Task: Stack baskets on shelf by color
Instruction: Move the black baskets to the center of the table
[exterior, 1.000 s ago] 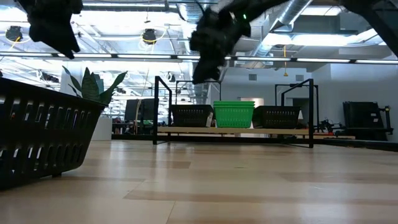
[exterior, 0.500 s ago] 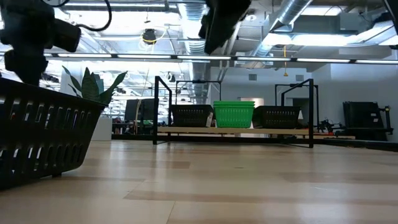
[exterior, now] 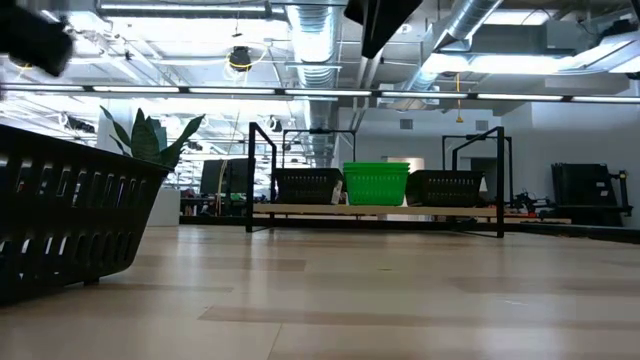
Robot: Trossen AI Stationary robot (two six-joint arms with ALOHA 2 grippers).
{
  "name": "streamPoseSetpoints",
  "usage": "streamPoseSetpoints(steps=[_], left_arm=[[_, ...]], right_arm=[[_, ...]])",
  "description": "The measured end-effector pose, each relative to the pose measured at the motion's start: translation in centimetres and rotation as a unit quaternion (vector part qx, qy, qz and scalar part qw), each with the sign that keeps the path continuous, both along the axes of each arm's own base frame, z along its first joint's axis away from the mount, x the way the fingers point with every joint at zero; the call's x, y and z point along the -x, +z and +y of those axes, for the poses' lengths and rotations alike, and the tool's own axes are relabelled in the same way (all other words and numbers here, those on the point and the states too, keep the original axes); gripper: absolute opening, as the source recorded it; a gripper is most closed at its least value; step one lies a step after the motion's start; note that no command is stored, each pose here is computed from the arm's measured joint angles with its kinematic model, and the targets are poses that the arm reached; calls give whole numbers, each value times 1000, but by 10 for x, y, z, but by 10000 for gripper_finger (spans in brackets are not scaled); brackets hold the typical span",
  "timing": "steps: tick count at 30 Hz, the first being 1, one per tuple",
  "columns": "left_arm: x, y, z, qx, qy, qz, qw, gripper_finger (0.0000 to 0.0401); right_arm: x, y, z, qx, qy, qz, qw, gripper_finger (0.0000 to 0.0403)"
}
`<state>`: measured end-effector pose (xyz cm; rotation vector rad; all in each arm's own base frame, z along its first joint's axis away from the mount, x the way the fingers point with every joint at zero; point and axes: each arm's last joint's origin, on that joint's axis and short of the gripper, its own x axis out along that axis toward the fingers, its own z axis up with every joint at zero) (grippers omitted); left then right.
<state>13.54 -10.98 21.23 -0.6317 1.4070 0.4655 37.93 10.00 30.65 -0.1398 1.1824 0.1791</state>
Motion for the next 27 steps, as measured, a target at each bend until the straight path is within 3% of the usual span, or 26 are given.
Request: streamPoseSetpoints(steps=[4, 9, 18, 22, 27], left_arm=[[1, -16, -19, -14, -10, 44, 999, 90], [-8, -37, -25, -80, -26, 60, 995, 9], [-72, -79, -14, -129, -142, -17, 981, 1], [-107, -87, 12, -177, -179, -77, 965, 2], [-156, -75, 59, -195, -191, -218, 937, 0]], right_arm=[[0, 0, 3, -1, 4, -2, 1000, 120], [-1, 1, 4, -7, -7, -9, 1000, 120], [0, 1, 6, -15, -23, -8, 1000, 120], [0, 1, 9, -17, -25, -7, 1000, 120], [1, 1, 11, -18, -23, -7, 1000, 120]])
